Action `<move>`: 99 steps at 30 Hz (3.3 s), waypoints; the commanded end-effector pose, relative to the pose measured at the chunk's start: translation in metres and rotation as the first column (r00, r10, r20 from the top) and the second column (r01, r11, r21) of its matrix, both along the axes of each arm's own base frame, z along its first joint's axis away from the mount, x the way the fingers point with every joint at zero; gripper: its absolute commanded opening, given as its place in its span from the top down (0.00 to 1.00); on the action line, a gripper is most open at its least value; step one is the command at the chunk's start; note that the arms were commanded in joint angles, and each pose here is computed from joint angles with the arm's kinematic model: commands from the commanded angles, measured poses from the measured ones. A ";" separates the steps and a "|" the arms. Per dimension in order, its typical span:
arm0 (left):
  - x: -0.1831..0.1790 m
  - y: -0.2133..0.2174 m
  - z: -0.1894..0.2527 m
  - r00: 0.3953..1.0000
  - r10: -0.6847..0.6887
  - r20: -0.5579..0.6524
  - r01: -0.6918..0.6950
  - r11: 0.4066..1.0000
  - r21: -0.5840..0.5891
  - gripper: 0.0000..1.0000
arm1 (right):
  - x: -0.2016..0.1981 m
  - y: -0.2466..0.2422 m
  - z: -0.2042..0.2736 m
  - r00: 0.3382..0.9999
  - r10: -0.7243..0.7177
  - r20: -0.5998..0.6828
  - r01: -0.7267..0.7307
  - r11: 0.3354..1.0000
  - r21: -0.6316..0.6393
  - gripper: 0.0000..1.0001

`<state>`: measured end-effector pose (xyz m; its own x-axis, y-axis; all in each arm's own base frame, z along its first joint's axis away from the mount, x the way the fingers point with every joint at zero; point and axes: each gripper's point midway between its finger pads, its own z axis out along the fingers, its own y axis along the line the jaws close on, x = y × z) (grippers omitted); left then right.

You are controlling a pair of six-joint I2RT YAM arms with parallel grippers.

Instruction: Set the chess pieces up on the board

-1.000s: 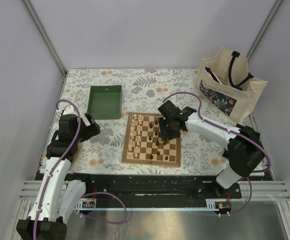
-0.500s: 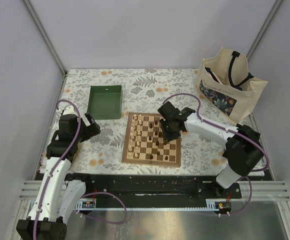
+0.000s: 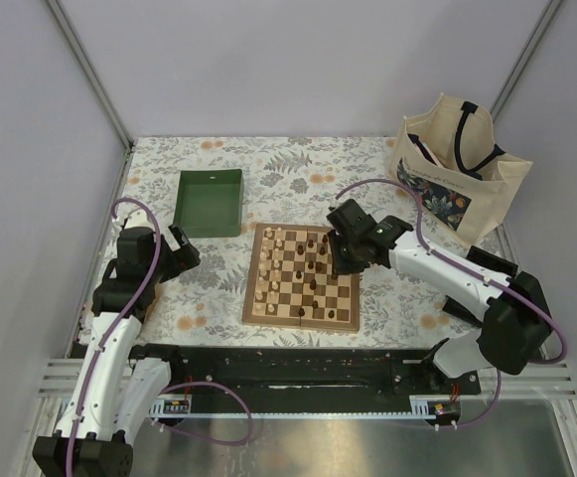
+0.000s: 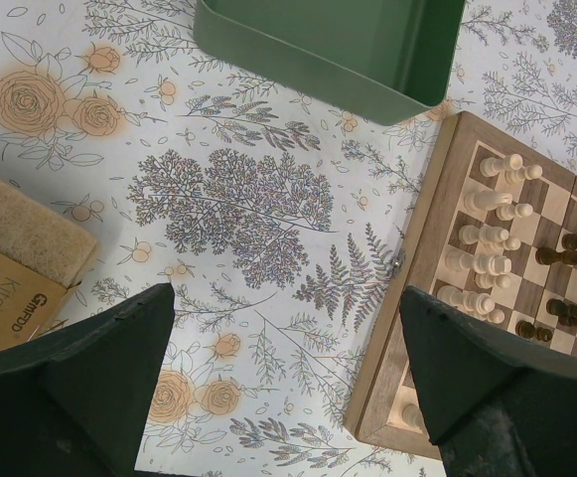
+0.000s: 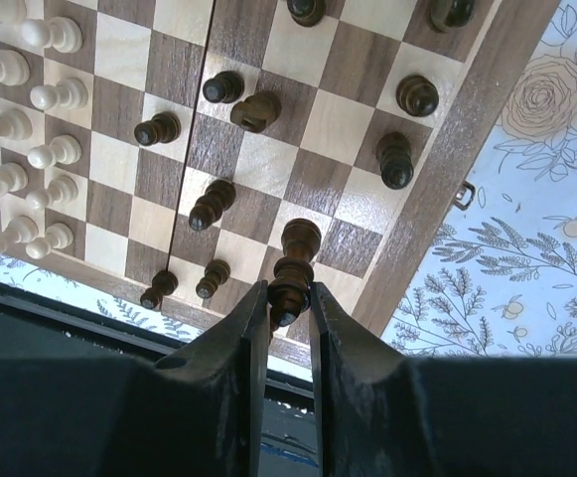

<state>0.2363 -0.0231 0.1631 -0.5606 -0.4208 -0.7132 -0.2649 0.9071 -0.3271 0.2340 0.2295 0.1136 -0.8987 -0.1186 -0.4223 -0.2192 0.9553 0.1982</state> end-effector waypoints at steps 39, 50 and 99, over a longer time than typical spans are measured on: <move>0.010 -0.002 0.019 0.997 -0.013 0.075 0.013 1.000 -0.011 0.01 | 0.019 -0.026 -0.034 0.996 -0.091 0.018 0.091 0.995 -0.049 0.76; 0.010 -0.002 0.019 0.997 -0.011 0.077 0.012 1.000 -0.010 0.01 | 0.018 -0.028 -0.039 0.996 -0.089 0.002 0.089 0.994 -0.065 0.69; 0.010 -0.003 0.018 0.997 -0.015 0.072 0.016 1.000 -0.012 0.01 | 0.022 -0.027 -0.016 0.997 -0.061 0.041 0.064 0.996 -0.060 0.57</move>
